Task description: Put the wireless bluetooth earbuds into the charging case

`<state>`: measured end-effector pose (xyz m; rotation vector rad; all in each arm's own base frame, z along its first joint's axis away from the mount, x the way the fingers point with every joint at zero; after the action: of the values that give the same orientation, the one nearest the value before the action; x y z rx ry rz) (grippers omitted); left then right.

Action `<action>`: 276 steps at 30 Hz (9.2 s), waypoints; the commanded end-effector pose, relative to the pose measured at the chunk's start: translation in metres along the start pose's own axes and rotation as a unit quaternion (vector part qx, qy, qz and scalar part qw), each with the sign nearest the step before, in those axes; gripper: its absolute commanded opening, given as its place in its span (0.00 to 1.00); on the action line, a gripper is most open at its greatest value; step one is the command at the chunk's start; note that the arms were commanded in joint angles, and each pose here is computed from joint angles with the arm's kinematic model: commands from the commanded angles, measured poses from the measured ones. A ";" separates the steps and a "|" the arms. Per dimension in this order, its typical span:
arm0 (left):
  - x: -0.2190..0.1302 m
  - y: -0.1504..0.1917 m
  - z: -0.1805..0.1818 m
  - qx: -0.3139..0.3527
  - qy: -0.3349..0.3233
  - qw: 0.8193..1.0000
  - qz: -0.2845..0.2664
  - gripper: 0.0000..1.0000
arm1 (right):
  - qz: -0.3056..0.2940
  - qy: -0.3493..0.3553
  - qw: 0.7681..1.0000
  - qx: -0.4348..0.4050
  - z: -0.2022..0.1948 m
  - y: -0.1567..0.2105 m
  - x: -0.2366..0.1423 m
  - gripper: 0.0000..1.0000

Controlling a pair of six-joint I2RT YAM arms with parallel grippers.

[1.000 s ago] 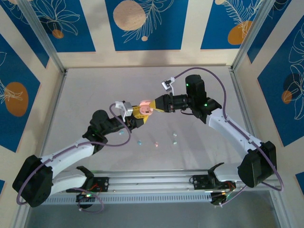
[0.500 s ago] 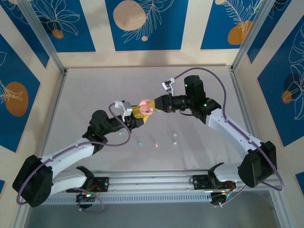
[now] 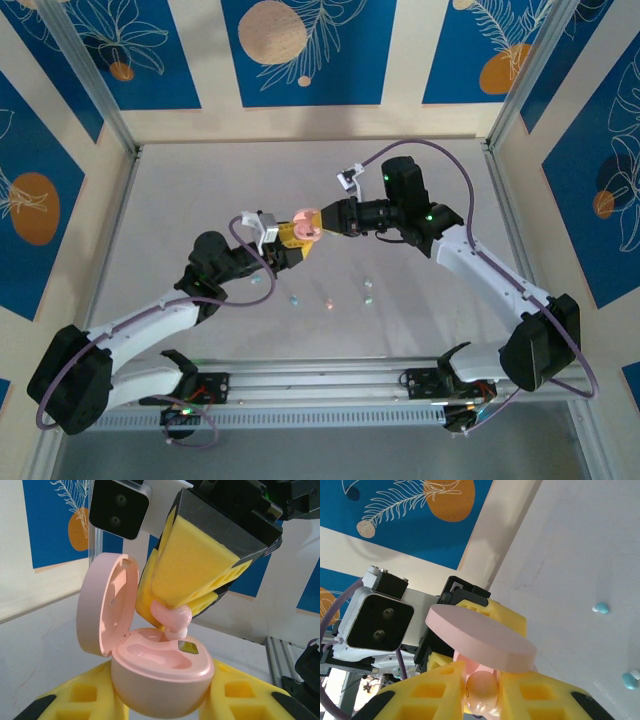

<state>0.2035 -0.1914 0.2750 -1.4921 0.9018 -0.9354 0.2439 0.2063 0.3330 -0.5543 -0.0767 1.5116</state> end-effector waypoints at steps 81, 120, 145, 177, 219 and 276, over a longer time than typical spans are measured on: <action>-0.029 -0.047 0.001 0.065 -0.159 0.985 -0.030 0.28 | 0.108 0.347 0.920 0.145 -0.141 0.064 0.009 0.34; -0.043 -0.038 -0.003 0.098 -0.173 0.980 -0.023 0.28 | 0.265 0.527 0.804 0.075 -0.162 0.108 0.093 0.45; -0.043 -0.037 -0.002 0.095 -0.172 0.980 -0.022 0.28 | 0.146 0.515 0.839 0.099 -0.159 0.065 0.051 0.42; -0.038 -0.037 -0.001 0.083 -0.157 0.984 -0.021 0.28 | 0.205 0.351 0.894 0.187 -0.200 0.069 0.068 0.46; -0.036 -0.040 -0.001 0.082 -0.155 0.984 -0.020 0.29 | 0.209 0.336 0.908 0.141 -0.199 0.063 0.070 0.42; 0.003 0.015 0.013 0.056 -0.103 0.992 0.043 0.26 | -0.040 0.223 0.973 0.049 -0.004 0.007 -0.030 0.24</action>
<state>0.2196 -0.1845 0.2512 -1.4297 0.7693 -0.6455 0.2462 0.1736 0.3156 -0.8214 0.3609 1.2608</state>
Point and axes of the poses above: each hand's point on the last joint's axis, 136 mm out from that joint toward the fingers, its own x axis out along the fingers, its own z axis along the line the jaws close on, y = z × x, the point moved 10 cm from there along -x, back along the fingers, and after that the axes turned 3 degrees about x, right-handed, at the moved point
